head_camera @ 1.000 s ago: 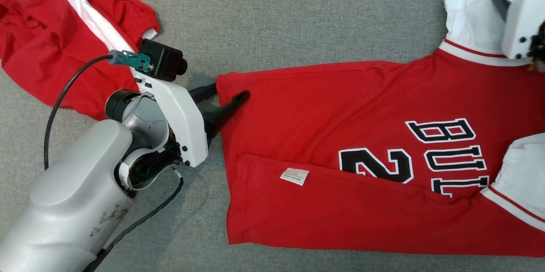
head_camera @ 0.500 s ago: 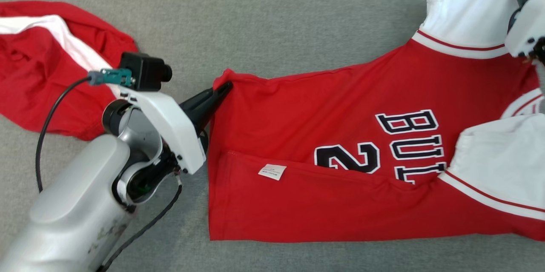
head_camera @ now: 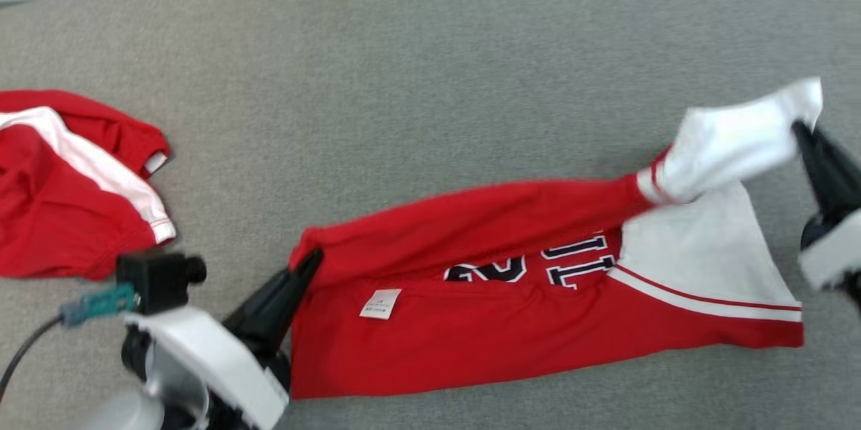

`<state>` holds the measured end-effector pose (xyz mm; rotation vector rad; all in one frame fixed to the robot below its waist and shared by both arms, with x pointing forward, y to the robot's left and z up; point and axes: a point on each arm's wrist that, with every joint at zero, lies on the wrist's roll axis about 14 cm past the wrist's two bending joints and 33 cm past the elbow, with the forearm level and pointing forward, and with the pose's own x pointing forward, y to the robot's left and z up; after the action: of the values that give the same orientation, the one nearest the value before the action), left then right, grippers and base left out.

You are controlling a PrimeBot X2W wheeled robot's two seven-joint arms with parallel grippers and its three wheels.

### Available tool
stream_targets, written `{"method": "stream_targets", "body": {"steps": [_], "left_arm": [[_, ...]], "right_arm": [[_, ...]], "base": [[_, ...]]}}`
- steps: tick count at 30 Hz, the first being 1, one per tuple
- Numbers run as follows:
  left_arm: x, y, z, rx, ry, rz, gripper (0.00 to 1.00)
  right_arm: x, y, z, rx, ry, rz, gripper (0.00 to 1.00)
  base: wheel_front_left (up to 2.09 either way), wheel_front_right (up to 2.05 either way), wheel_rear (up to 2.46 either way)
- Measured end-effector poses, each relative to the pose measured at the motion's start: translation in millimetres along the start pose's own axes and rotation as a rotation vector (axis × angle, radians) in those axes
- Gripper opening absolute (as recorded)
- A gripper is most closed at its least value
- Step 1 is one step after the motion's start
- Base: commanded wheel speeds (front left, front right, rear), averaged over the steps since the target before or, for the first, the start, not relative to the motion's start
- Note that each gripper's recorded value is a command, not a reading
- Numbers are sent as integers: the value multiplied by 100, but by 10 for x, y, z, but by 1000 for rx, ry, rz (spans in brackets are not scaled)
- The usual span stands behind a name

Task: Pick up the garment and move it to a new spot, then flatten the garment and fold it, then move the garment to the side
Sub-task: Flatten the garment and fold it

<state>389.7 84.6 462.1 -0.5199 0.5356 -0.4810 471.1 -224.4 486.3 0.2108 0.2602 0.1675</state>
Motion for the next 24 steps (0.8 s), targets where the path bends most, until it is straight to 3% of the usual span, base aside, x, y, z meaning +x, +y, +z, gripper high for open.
{"method": "stream_targets", "body": {"steps": [4,9,10,11,12,18,24], "left_arm": [[-153,-66,-240,-87,39,5,0],[-195,-17,-458,-154,62,46,0],[-203,56,-499,-166,63,78,0],[-214,117,-543,-171,66,102,48],[-226,173,-590,-168,72,123,100],[-391,433,-699,-100,59,237,100],[-529,715,-280,61,-173,377,100]], "right_arm": [[-351,33,-335,90,46,-39,0],[-508,44,-610,104,103,-76,0],[-526,42,-661,88,117,-81,40],[-536,29,-682,72,122,-89,100],[-537,10,-680,63,119,-97,100],[-556,-72,-437,47,85,-114,100],[-427,-117,-494,-25,222,-107,100]], "base": [[0,0,0],[0,0,0],[0,0,0],[0,0,0],[0,0,0],[0,0,0],[0,0,0]]}}
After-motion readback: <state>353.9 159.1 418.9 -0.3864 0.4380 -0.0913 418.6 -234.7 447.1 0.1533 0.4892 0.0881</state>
